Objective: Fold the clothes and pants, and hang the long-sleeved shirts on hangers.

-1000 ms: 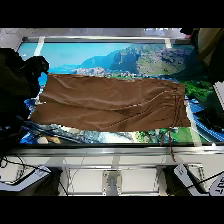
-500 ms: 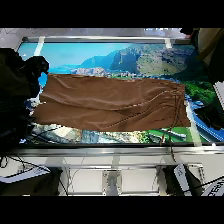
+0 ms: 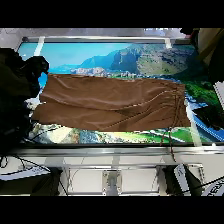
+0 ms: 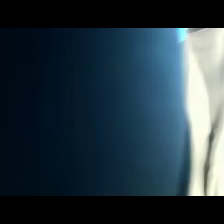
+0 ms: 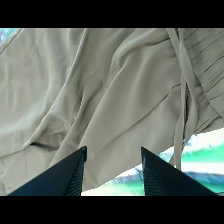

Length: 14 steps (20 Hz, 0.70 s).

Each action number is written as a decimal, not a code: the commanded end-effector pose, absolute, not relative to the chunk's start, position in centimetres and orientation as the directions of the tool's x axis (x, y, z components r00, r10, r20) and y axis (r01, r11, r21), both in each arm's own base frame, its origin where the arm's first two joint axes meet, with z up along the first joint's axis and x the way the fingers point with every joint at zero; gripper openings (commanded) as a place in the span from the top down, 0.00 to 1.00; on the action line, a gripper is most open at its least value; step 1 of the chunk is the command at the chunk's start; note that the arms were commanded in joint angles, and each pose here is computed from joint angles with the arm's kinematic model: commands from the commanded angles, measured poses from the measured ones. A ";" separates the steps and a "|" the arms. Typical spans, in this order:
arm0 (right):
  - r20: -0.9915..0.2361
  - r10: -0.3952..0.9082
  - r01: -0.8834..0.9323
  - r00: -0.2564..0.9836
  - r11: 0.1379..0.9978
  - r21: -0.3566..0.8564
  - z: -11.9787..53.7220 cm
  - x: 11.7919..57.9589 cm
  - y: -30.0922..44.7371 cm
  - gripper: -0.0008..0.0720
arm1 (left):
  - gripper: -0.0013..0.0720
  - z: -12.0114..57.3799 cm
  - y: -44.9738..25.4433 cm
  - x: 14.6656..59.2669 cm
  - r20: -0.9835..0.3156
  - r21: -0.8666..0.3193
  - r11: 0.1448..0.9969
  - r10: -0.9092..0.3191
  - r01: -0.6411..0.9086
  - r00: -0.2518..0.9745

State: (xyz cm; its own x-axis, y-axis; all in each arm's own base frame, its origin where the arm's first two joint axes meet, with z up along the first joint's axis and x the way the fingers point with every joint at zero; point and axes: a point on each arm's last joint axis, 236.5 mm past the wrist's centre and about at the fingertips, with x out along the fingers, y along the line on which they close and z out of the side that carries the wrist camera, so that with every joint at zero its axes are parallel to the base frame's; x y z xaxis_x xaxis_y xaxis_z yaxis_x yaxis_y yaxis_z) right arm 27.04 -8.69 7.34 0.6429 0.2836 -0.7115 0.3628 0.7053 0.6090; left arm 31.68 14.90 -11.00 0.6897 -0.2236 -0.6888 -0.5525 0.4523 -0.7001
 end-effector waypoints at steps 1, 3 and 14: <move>-0.719 0.280 0.360 0.636 0.716 0.598 7.2 26.9 -8.8 0.44 | 0.97 -9.8 13.5 33.6 -0.668 -0.711 0.498 -0.258 -0.497 0.697; -0.781 0.249 0.403 0.573 0.745 0.532 5.3 25.3 -9.4 0.44 | 0.97 -8.4 13.1 34.6 -0.649 -0.721 0.519 -0.272 -0.460 0.711; -0.849 0.033 0.664 0.527 0.608 0.436 -6.6 22.7 -12.5 0.44 | 0.97 -0.8 14.0 35.7 -0.568 -0.711 0.601 -0.186 -0.365 0.802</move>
State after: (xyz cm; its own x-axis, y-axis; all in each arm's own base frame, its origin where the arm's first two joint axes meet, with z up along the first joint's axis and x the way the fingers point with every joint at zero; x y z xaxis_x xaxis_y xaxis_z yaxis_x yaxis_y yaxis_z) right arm 22.40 -9.60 -5.07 0.5087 0.1660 -0.8448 0.5906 0.6467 0.4827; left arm 35.63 13.91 -2.19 0.7859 -0.2023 -0.5843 -0.3770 0.5923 -0.7121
